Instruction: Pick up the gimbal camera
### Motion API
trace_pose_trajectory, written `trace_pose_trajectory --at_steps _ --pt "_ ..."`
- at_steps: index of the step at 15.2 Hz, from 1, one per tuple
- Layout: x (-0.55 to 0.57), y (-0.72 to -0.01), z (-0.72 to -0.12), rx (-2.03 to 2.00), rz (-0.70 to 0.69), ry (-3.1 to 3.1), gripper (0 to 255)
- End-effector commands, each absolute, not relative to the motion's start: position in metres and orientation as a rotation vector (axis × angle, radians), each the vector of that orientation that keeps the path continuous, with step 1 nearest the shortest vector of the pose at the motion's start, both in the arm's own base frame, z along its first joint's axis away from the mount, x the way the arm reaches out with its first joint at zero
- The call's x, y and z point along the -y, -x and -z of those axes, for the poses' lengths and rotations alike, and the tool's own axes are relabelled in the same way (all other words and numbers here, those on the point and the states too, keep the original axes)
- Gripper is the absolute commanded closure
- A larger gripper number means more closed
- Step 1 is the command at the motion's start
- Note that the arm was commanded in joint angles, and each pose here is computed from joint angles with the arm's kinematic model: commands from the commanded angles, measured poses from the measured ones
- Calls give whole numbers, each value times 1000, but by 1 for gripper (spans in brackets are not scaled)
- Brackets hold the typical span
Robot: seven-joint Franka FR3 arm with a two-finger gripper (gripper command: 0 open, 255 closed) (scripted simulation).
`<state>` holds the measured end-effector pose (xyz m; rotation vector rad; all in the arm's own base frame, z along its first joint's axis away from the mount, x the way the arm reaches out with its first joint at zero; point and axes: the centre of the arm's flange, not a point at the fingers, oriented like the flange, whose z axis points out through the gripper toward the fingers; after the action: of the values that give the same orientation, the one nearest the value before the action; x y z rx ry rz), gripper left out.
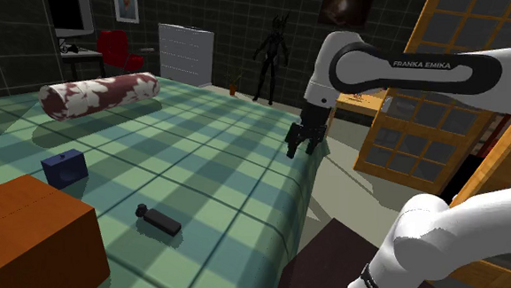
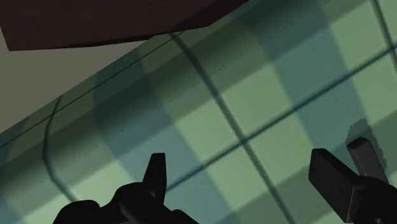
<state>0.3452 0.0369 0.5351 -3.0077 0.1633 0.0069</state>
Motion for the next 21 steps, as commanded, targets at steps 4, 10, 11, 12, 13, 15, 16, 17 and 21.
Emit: trace_pose_trajectory --at_steps 4,10,11,12,13,15,16,17,21 --pt "-84 -384 -506 -47 22 3024 0" --pt "-141 -426 -472 92 54 3038 0" --pt "-151 -433 -466 116 59 3040 0" --pt "-161 -440 -460 139 65 3041 0" --pt "-171 -446 -455 162 70 3043 0" --pt "-192 -458 -443 209 81 3045 0" --pt "-202 -464 -438 233 86 3046 0" --pt "-212 -470 -432 256 91 3046 0" --pt "-255 -492 -409 350 113 3047 0"
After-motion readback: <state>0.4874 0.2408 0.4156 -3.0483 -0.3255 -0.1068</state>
